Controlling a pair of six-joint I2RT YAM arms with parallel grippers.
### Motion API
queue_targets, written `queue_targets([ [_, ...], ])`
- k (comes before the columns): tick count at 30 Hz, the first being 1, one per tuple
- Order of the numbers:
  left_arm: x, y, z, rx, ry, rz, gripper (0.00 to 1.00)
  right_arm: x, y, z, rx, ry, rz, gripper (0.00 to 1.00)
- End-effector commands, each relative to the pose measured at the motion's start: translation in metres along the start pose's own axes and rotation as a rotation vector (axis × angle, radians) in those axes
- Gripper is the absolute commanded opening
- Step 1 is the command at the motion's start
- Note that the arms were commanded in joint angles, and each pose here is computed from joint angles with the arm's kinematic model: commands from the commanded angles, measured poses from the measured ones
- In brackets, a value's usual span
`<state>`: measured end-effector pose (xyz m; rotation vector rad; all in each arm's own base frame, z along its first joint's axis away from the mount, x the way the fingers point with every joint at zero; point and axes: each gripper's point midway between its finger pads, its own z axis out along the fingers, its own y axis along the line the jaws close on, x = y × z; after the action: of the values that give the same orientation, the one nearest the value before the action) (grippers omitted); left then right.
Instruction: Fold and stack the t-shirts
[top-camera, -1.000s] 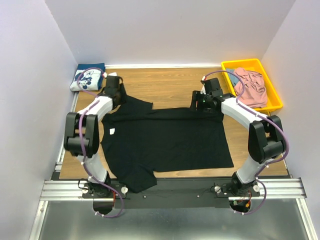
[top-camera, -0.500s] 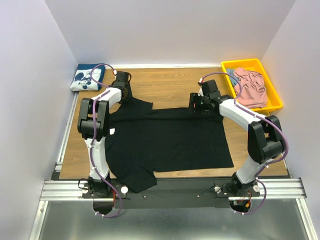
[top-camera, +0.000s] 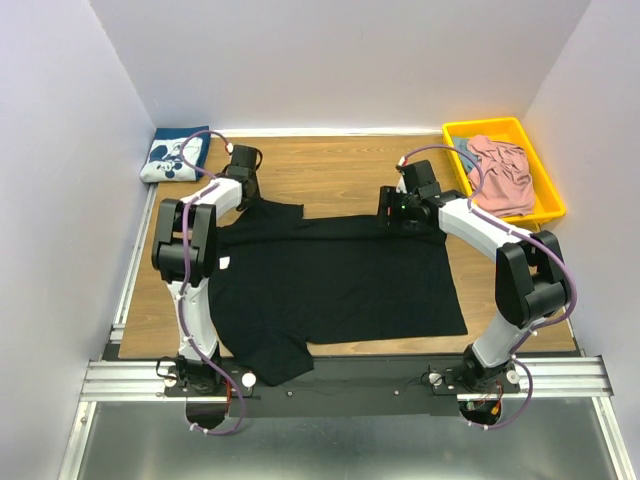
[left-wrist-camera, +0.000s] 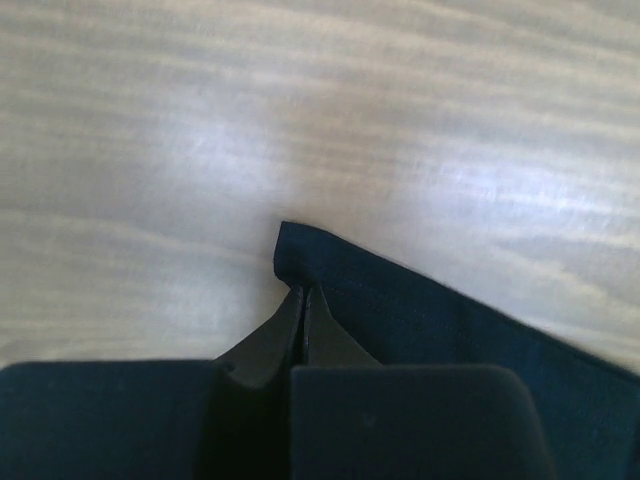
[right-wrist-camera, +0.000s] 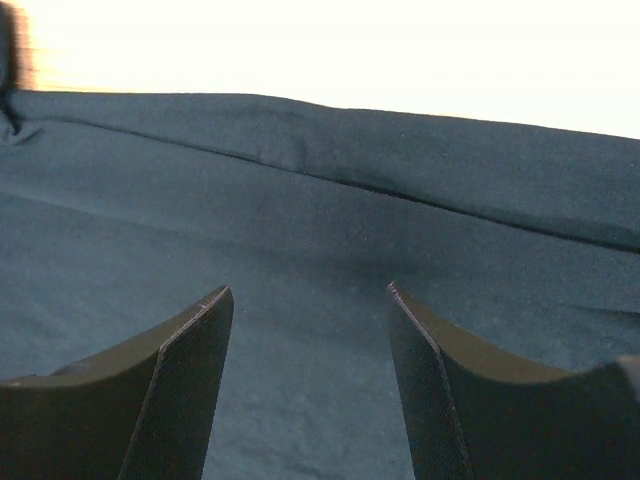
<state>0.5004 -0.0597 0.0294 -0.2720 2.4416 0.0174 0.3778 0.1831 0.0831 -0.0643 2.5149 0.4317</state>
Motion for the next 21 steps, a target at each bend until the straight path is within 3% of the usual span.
queue_targets([
  [1, -0.012, -0.004, -0.039, 0.049, -0.03, -0.009, 0.0, -0.01, 0.011, -0.002, -0.03, -0.024, -0.007, 0.7],
  [7, -0.006, -0.011, -0.091, 0.152, -0.032, 0.016, 0.0, -0.023, 0.016, -0.001, -0.041, -0.043, -0.022, 0.69],
  [21, 0.122, 0.007, -0.19, 0.327, 0.201, 0.084, 0.0, -0.049, 0.035, 0.023, -0.106, -0.04, -0.04, 0.69],
])
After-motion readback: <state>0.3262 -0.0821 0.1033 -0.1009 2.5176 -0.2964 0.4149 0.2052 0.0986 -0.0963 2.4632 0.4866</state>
